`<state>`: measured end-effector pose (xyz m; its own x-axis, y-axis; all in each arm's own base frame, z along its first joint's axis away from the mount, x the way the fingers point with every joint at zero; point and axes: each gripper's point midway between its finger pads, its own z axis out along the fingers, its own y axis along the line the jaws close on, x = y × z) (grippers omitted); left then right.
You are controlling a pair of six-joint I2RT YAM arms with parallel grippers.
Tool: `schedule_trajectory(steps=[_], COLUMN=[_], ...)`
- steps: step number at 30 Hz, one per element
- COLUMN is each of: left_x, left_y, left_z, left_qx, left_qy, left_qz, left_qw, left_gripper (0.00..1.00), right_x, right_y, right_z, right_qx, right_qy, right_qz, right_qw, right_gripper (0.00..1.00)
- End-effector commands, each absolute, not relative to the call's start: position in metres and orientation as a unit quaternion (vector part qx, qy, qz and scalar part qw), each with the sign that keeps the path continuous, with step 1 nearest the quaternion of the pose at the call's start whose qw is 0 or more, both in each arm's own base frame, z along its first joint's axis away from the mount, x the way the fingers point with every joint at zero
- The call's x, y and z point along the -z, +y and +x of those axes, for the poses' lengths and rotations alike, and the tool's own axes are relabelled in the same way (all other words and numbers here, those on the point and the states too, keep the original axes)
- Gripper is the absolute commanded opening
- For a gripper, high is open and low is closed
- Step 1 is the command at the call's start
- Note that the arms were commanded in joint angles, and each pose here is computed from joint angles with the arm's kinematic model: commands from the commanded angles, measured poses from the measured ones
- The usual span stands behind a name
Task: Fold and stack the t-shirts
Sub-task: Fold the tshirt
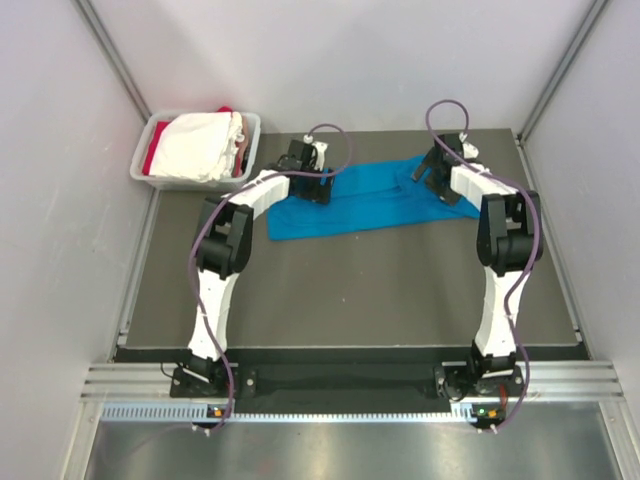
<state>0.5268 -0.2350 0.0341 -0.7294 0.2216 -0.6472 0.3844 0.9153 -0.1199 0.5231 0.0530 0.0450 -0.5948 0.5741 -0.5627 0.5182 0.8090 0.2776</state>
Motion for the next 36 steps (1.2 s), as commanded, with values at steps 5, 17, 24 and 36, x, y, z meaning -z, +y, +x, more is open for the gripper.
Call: schedule_trajectory(steps=[5,17,24,36], left_x=[0.031,0.047,0.054,0.009], left_y=[-0.210,-0.227,-0.242,-0.307], left_z=[0.408,0.303,0.238,0.155], left_qx=[0.069,0.018,0.033,0.095], left_qy=[0.976,0.987,0.994,0.994], left_qz=[0.161,0.139,0.090,0.029], left_qw=[0.130,0.079,0.047,0.044], left_gripper=[0.87,0.86,0.83,0.80], right_x=[-0.033,-0.017,-0.014,-0.014], right_y=[0.052,0.079,0.124,0.226], right_z=[0.532,0.563,0.575,0.576], right_qx=[0.004,0.020,-0.008,-0.082], right_qy=[0.904,0.920,0.927,0.936], right_qz=[0.302,0.255,0.204,0.110], right_qw=[0.301,0.296,0.316,0.325], right_gripper=[1.00,1.00,1.00,1.00])
